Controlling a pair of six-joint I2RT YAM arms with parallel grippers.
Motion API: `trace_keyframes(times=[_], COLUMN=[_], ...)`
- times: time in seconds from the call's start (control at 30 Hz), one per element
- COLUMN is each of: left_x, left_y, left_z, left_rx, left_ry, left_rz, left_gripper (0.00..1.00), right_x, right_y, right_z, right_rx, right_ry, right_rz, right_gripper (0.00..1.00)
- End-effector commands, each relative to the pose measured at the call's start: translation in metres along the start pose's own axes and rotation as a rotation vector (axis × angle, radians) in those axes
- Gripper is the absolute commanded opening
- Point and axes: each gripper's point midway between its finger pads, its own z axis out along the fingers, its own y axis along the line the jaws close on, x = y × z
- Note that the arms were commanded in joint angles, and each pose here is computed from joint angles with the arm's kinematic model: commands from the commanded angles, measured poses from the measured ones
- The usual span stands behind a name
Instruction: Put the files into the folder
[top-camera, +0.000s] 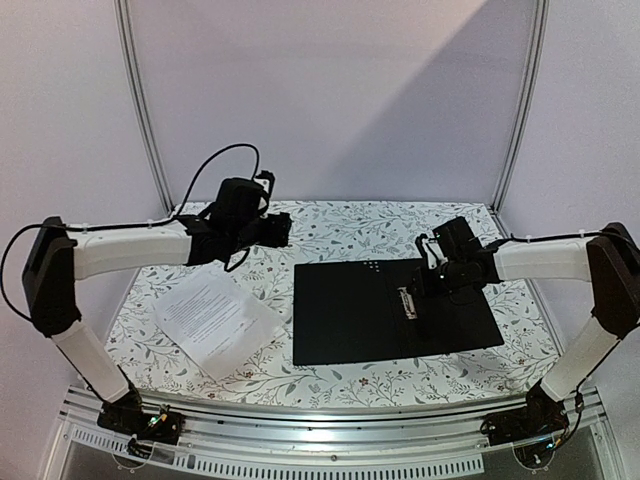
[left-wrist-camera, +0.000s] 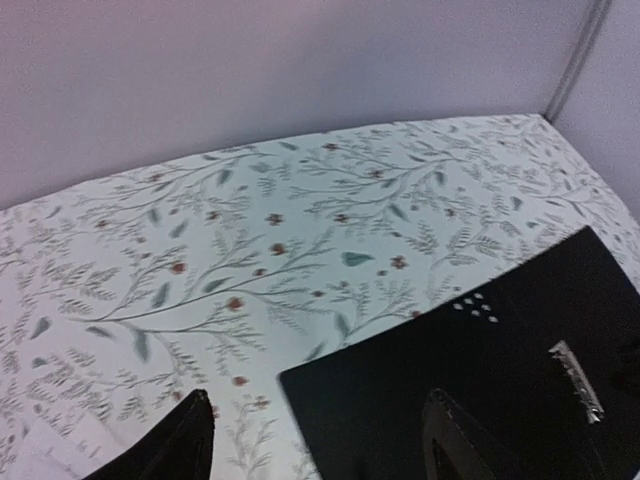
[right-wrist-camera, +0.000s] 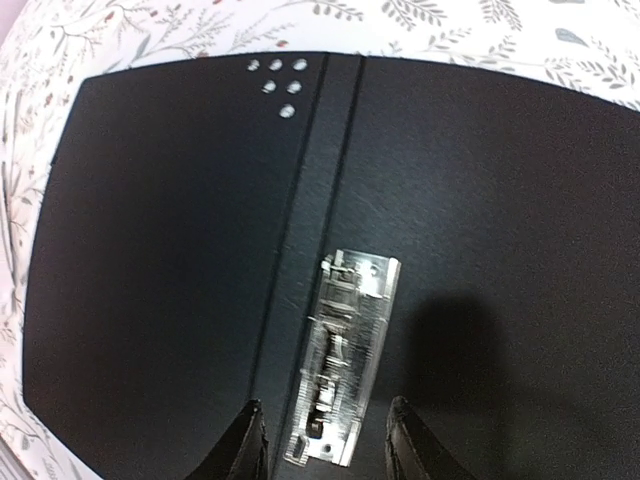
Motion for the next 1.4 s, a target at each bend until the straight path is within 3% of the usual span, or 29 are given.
trace_keyframes(times=[0.0,0.2,0.5,0.93,1.2,1.37], left_x=[0.002,0.066,0.146,0.223,0.238,0.241], left_y=[-0.1,-0.136,-0.191,-0.169,-0.156,-0.154], left_z=[0.012,0.011,0.009,0.031,0.035,0.036], left_rx=[0.293,0.479,0.663,0.523,0.45,0.441], left_ry=[0.038,0.177,0.468,0.708,0.731,0.74], left_rz=[0.005,-0.085,-0.068,-0.036,-0.016,-0.014], left_gripper=[0.69,0.6,0.47,0.31,0.21,0.17], right_x=[0.007,0.018,0.034,0.045,0.053,0.055], right_y=[0.015,0.007,0.013,0.009,0.012,0.006], right_z=[0.001,0.001,0.007,0.012,0.017,0.017], right_rx=[-0.021,0.025,-0.013,-0.041,-0.068,-0.035], right_ry=[0.083,0.151,0.243,0.273,0.314,0.319], right_rz=[-0.003,0.02,0.06,0.078,0.099,0.094], right_gripper=[0.39,0.35,0.26,0.2,0.17,0.23])
